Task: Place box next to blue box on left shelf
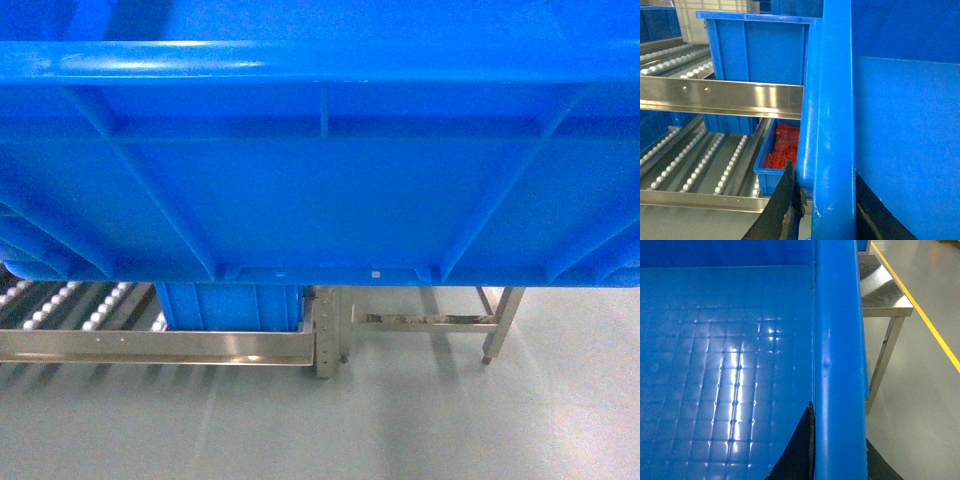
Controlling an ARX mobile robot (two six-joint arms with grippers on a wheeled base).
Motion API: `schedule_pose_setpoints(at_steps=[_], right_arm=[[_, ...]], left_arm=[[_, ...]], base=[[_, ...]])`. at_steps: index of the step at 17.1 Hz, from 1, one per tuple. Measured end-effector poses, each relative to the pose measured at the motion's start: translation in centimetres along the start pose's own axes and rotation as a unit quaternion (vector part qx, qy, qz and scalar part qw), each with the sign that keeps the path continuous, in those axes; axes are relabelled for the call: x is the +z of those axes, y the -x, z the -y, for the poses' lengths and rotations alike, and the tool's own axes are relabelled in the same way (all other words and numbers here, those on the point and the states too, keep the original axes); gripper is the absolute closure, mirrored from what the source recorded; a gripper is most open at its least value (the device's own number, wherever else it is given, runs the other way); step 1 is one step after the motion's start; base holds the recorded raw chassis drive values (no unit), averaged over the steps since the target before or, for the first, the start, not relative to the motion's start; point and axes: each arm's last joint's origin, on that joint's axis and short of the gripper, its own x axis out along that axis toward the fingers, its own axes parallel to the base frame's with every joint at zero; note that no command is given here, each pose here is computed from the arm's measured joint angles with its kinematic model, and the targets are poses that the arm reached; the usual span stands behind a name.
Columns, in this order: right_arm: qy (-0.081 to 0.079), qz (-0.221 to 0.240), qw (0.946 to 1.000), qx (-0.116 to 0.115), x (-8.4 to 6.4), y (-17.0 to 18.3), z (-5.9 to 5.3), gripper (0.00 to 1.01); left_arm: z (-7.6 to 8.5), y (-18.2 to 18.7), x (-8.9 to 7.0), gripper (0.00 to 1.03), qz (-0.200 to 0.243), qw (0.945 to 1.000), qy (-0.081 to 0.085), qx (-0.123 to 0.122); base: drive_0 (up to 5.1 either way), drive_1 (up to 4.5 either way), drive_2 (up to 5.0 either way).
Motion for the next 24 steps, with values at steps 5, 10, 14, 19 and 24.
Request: schedule_pose_setpoints(at_steps=[5,10,14,19,24], right_arm=[[-0.001,0.001,1.0,0.0,0.01,-0.01,0.0,0.93],[-0.001,0.001,1.0,0.0,0.01,-0.01,0.0,0.93],[0.0,0.0,1.0,0.0,0.0,0.0,0.0,0.93],[0.0,-0.001,1.0,0.0,-0.02,0.0,0.0,0.93],[0.0,0.0,1.0,0.0,0.0,0.0,0.0,0.93]], left_arm=[[0.0,0.01,0.05,0.87,0.002,1.0,0.0,-0.001],[0.0,0.01,0.03,0.87,0.001,1.0,0.0,0.0],[0.0,0.01,0.01,0.87,0.0,1.0,0.0,0.0],[0.0,0.02,0.02,0.87,0.0,1.0,0.0,0.0],[0.0,0.02,0.02,0.87,0.0,1.0,0.0,0.0]], base=[[-4.9,1.39,3.3],[-4.9,1.45,3.3],[-4.9,1.58,3.3],[-5.0,1.48,3.2],[-4.9,1.54,3.3]])
